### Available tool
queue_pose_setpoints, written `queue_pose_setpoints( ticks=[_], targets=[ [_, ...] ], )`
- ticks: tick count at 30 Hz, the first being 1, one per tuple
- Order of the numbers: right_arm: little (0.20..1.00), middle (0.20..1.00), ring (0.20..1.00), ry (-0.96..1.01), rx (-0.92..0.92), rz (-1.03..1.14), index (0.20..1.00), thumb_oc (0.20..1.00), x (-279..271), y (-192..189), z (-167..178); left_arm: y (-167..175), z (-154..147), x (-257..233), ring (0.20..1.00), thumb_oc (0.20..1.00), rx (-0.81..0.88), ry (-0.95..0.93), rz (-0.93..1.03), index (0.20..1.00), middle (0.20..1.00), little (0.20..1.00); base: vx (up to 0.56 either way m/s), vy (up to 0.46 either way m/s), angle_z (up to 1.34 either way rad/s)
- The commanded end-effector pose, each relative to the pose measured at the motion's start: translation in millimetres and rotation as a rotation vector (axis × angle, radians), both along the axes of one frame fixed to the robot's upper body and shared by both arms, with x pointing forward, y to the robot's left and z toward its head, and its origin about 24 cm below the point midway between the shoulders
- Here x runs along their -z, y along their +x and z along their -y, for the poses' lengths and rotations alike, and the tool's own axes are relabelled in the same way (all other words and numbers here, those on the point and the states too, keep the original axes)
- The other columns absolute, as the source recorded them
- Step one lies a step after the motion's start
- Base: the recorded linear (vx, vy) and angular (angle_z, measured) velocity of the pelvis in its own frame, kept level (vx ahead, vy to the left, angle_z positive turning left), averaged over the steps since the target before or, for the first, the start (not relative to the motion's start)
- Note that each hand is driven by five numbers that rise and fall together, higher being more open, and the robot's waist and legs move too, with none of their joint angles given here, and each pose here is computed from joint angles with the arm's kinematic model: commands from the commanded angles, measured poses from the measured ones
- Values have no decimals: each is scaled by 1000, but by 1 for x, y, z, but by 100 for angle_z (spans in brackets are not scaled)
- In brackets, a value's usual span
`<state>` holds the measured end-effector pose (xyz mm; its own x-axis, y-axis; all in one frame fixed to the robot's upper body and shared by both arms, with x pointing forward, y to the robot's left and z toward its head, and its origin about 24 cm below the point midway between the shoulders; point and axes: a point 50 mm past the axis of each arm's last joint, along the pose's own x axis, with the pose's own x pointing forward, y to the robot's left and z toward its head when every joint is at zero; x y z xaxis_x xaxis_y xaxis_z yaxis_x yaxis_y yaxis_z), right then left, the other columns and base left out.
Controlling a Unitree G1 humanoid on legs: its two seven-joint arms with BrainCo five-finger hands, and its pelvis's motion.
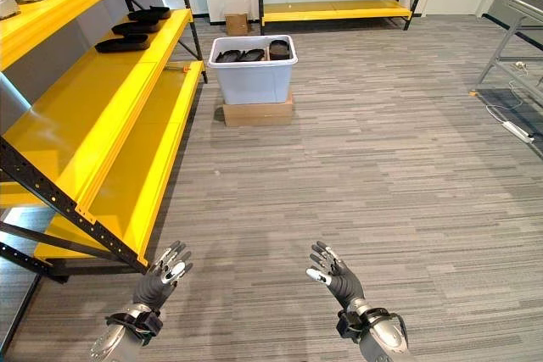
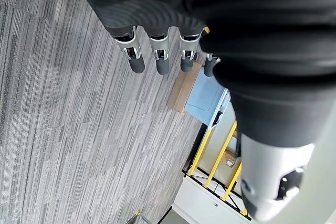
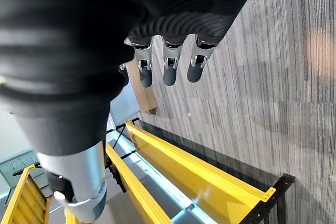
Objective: Move parts from the plastic box to the shelf.
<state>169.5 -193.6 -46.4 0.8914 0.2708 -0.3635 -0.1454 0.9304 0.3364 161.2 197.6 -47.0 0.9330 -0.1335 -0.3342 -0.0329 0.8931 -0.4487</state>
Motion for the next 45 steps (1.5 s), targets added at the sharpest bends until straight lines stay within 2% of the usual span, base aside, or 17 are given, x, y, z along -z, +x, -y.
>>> queue_pose_setpoints(
  ticks=[1,29,39,45],
  targets=[
    [1000,1000,1000,44,-4,71,1000,1000,-9,5,-5,6,-17,-11,1000,1000,-18,47,73,1000,1000,1000,0,0,0],
    [1000,1000,1000,45,0,105,1000,1000,-14,12,-3,14,-19,-19,1000,1000,-12,61,120,1000,1000,1000,0,-17,0],
    [1000,1000,1000,-30,37,180,1000,1000,-30,15,20,16,-12,-19,1000,1000,-2,10,117,1000,1000,1000,-60,-213,4],
    [1000,1000,1000,-112,100,218,1000,1000,-34,27,31,27,-3,-21,1000,1000,0,14,143,1000,1000,1000,224,92,7]
  ],
)
